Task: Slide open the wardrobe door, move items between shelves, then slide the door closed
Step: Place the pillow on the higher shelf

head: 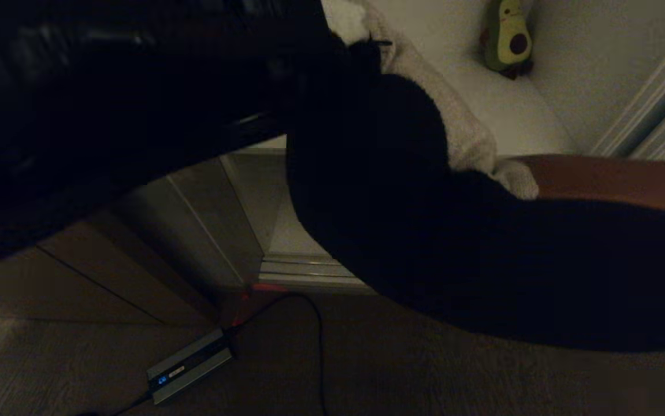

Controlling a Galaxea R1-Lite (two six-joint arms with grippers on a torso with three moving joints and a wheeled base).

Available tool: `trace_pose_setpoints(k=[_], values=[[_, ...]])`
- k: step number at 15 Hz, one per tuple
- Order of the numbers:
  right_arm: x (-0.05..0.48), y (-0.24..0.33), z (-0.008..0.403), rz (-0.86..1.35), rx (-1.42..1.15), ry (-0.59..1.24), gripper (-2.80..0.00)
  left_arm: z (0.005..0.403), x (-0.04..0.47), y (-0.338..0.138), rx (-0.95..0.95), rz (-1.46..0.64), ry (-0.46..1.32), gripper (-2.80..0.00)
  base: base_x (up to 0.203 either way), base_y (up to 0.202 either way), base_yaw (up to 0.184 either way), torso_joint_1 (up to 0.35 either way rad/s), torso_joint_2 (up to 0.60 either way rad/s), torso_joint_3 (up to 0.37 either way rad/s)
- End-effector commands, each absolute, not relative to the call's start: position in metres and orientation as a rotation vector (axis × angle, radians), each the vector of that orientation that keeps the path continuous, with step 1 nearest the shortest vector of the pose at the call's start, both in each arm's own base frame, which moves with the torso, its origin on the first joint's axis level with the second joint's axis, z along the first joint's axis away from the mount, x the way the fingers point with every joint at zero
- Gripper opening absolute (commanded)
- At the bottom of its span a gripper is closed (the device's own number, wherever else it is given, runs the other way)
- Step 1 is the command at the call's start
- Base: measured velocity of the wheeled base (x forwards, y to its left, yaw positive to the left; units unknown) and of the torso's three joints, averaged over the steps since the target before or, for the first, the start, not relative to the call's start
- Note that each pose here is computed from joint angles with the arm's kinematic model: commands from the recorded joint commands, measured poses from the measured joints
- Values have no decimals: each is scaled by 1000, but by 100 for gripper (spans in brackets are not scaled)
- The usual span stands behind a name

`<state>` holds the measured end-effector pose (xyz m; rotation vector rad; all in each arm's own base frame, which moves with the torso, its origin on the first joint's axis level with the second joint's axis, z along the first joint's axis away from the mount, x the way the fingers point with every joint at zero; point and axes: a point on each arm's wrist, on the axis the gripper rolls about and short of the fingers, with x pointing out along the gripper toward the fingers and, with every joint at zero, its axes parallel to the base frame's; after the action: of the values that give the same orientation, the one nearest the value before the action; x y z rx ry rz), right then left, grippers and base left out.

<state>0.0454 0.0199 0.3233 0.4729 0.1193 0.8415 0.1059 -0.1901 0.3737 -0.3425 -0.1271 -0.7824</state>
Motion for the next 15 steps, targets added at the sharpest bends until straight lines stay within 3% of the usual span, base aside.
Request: trace_pose_setpoints(k=[1,15], values=[[68,22,341,834,478,125,-280,389,105,-188,-363,-780,-149,-280,0,0,0,0,0,0],[168,32,467,862,398,-133,-280,461,157,-194,-416,-606,-380,-280,0,0,0,0,0,0]])
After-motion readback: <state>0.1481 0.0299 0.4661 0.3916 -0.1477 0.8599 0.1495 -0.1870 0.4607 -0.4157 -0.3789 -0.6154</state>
